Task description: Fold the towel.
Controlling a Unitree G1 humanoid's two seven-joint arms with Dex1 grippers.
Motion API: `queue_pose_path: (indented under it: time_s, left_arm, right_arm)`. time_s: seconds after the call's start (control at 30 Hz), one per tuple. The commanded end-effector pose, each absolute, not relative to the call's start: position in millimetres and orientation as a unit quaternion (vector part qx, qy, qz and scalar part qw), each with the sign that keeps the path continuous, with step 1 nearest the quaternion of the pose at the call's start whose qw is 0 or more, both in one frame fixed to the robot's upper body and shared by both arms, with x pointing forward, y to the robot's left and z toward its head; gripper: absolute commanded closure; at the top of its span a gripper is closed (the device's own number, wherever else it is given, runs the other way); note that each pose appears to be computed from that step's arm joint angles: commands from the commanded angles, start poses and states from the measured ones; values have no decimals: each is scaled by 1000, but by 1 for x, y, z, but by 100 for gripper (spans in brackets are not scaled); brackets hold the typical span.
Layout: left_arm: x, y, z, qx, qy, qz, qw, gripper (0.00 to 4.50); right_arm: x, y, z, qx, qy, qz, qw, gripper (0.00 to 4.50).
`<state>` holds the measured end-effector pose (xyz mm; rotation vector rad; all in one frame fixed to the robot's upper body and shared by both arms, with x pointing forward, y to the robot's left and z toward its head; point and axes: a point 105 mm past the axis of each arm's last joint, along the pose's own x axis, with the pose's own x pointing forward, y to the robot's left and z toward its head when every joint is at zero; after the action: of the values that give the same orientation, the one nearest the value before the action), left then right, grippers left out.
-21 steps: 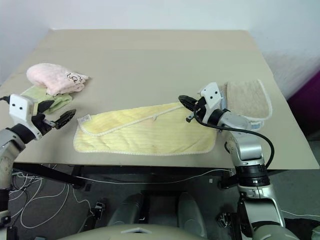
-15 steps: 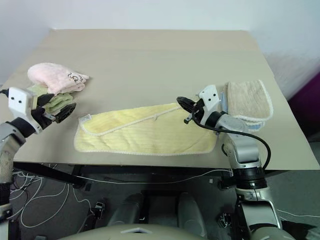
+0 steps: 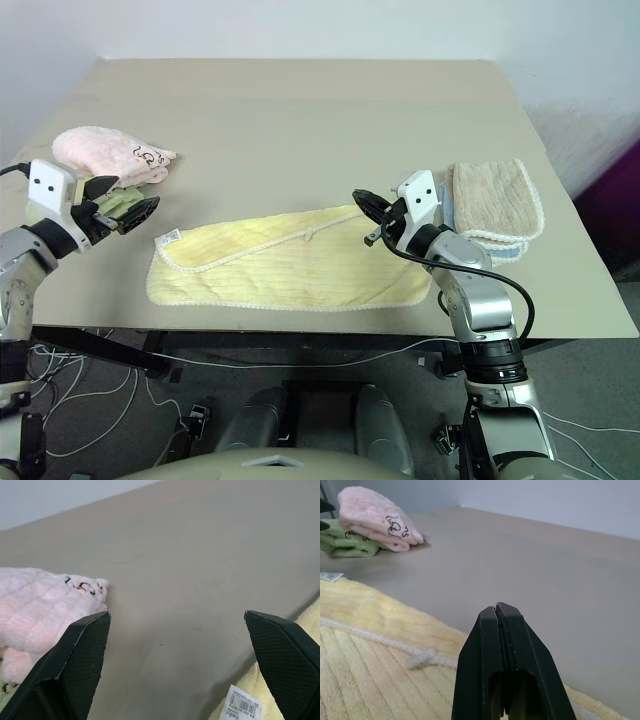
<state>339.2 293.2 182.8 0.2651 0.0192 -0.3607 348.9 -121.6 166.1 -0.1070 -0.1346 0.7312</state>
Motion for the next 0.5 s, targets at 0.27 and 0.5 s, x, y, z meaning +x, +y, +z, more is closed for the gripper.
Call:
queue_pose_path:
  time_s: [0.27,0.5]
  left_arm:
    - [334,287,189,143,-8,-181,973,2]
    - [320,283,175,186,33,-245,951,2]
  right_arm:
    - [351,-125,180,-68,-89,361,926,450]
    - [353,-125,181,-83,-85,366,923,450]
